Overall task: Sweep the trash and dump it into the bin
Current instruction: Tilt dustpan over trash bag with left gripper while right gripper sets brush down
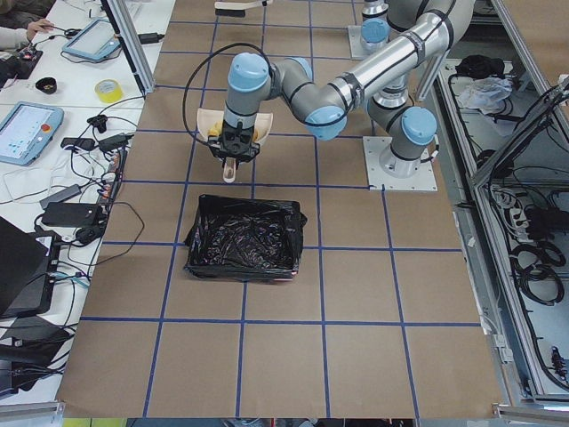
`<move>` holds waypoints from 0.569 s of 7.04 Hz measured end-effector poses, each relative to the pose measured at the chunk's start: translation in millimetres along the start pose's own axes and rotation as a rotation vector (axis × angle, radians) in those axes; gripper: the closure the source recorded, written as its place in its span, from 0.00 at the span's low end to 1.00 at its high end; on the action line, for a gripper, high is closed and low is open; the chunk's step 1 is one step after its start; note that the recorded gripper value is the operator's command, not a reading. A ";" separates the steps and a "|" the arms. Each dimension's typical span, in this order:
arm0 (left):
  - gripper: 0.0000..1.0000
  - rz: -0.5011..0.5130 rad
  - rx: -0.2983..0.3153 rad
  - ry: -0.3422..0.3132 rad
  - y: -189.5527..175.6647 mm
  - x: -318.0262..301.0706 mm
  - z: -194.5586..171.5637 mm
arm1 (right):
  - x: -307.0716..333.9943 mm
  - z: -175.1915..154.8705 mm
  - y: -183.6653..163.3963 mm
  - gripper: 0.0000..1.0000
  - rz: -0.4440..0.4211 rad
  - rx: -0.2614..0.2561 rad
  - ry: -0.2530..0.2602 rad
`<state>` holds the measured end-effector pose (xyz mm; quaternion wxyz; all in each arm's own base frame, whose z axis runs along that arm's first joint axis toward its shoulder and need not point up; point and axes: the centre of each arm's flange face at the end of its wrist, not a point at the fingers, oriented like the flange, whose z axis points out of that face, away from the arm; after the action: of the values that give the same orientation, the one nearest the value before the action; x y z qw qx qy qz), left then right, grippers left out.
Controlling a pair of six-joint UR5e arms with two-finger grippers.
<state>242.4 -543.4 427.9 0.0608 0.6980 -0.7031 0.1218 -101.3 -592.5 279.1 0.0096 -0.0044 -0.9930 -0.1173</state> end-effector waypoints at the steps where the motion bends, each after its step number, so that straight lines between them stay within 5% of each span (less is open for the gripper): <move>1: 1.00 0.035 0.024 0.007 -37.1 -7.6 -1.5 | 8.5 13.5 -6.5 1.00 -0.005 -0.010 -0.011; 4: 1.00 0.216 0.076 0.053 -140.0 -27.6 6.0 | 12.7 30.4 -10.7 1.00 0.026 -0.042 -0.051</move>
<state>382.9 -517.7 427.2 0.0397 0.6164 -0.7672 0.1727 -114.6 -595.7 247.4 -0.0142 -0.0204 -0.9901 -0.1379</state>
